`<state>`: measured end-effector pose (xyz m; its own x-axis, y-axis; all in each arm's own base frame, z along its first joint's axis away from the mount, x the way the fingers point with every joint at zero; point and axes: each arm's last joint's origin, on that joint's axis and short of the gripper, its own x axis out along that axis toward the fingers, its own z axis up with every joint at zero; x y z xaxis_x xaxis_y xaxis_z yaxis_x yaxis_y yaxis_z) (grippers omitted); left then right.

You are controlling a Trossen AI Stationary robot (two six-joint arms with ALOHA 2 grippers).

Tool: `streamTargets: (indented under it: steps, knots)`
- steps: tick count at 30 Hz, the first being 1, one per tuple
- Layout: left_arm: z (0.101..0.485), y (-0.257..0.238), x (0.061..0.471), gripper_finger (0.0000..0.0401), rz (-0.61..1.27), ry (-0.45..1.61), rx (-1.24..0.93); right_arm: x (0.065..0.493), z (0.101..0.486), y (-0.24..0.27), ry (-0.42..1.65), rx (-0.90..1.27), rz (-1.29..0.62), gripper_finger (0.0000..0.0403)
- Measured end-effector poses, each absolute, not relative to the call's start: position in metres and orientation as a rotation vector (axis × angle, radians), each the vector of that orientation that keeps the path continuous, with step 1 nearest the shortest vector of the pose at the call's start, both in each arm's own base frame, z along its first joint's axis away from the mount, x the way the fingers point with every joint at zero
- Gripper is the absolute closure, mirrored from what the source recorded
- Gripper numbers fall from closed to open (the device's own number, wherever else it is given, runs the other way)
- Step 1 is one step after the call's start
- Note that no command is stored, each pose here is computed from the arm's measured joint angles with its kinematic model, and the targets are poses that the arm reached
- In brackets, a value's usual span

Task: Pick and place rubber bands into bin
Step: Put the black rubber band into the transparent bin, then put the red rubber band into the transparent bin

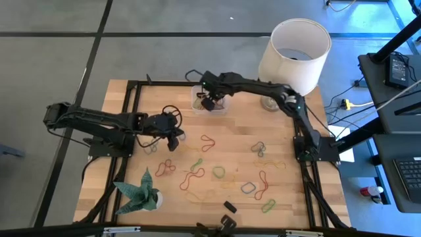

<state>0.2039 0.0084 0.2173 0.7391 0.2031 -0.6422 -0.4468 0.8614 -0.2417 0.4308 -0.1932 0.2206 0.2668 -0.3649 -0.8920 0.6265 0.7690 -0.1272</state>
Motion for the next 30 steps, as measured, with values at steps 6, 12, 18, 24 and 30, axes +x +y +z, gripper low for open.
streamTargets:
  steps: [6, 12, 18, 24, 30]
  knots:
    - [0.217, 0.005, 0.204, 0.0399, 0.375, 0.64, -0.416, 0.431, 0.186, -0.205, 1.209, 0.294, -0.701, 0.0367]
    - [0.216, 0.002, 0.203, 0.0399, 0.375, 0.654, -0.426, 0.428, 0.185, -0.208, 1.218, 0.321, -0.725, 0.0302]
    - [0.216, 0.001, 0.203, 0.0399, 0.368, 0.657, -0.418, 0.425, 0.188, -0.207, 1.226, 0.364, -0.758, 0.0254]
    - [0.216, 0.0, 0.203, 0.0399, 0.322, 0.674, -0.384, 0.419, 0.201, -0.204, 1.209, 0.405, -0.794, 0.0235]
    - [0.216, -0.002, 0.203, 0.0399, 0.234, 0.7, -0.332, 0.416, 0.25, -0.175, 1.117, 0.342, -0.788, 0.0253]
